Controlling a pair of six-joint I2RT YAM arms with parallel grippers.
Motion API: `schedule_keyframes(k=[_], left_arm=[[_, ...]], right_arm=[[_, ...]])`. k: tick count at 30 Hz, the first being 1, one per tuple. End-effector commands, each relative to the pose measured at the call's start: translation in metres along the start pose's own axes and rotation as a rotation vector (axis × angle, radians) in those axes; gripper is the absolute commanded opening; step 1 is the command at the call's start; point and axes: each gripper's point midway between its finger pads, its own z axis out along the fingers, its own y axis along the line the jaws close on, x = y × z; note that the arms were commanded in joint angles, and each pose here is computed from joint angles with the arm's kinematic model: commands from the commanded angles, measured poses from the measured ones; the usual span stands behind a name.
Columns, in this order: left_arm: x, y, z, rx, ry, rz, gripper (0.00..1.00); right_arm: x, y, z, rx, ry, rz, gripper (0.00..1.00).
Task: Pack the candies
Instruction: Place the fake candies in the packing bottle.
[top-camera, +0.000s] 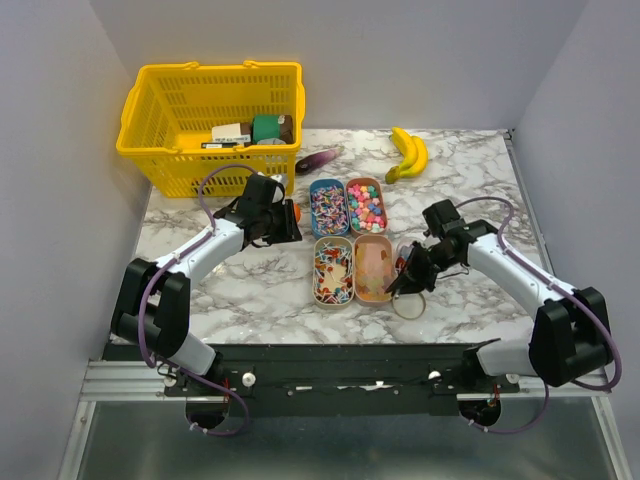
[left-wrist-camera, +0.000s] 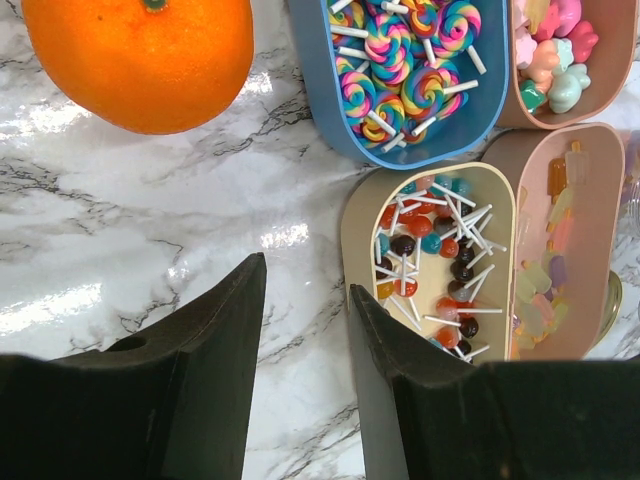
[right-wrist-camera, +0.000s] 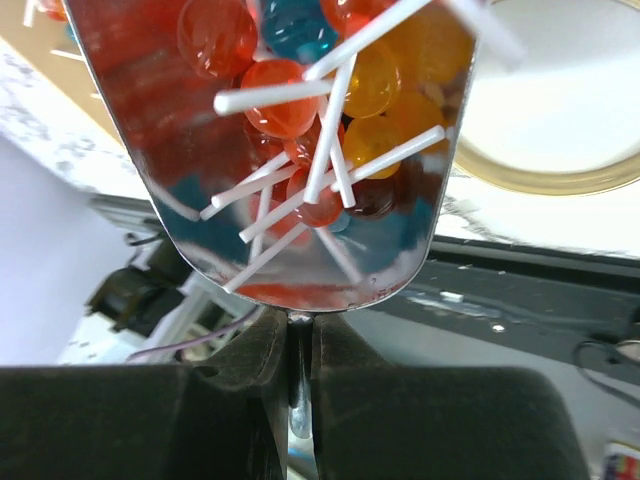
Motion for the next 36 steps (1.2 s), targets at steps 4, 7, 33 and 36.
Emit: schedule_keyframes(k=[4, 7, 33, 36], left_arm=[[-0.003, 0.000, 0.002, 0.014, -0.002, -0.004, 0.48], [-0.004, 0.000, 0.002, 0.016, -0.001, -0.004, 0.48], [-0.005, 0.002, 0.000, 0.006, -0.004, -0.014, 0.48], [-0.005, 0.002, 0.000, 0.006, -0.005, -0.012, 0.48]], right_arm=[[0.007, 0.026, -0.013, -0.171, 0.055, 0.102, 0.01], [0.005, 0.030, -0.016, -0.208, 0.063, 0.130, 0.00], [0.005, 0.044, -0.026, -0.400, 0.115, 0.286, 0.00], [0.006, 0.046, -0.027, -0.426, 0.124, 0.303, 0.01]])
